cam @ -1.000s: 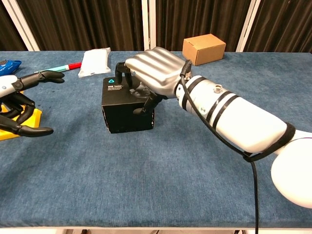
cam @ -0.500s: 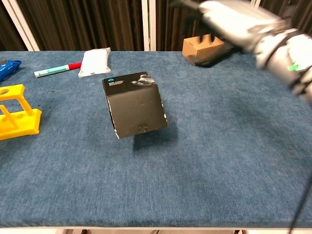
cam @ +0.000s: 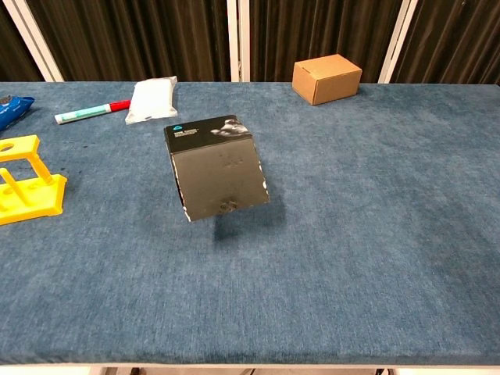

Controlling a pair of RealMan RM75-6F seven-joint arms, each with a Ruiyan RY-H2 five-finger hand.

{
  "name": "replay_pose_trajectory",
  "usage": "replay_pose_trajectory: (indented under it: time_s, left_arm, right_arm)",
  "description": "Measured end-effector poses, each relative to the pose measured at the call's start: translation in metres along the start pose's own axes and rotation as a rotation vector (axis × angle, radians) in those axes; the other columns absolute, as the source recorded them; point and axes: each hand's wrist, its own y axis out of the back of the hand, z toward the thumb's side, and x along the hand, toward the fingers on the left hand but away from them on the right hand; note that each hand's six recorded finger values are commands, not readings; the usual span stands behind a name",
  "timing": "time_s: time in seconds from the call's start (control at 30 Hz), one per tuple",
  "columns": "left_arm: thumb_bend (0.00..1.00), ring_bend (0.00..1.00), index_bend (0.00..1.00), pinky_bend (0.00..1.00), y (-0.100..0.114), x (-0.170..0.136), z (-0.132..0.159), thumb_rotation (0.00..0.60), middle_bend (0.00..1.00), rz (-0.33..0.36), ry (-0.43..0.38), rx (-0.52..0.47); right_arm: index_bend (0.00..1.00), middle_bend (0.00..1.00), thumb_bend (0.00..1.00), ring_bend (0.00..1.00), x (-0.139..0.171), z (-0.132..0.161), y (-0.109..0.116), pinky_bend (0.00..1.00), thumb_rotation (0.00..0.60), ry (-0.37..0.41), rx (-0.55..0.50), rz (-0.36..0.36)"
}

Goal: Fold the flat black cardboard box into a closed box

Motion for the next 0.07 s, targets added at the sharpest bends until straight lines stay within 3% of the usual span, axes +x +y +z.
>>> replay_pose_trajectory:
  time_s: [0.07]
  left_arm:
    - [0.09,0.21,0.12,0.3,-0.0025,-0.0144,0.0021,0.466,0.11,-0.007,0.006,-0.028]
  right_arm:
    - [0.0,0.03,0.38,0.0,0.0177,-0.0124,0.0011,0.0,0.6,-0.034,-0.035,-0.008]
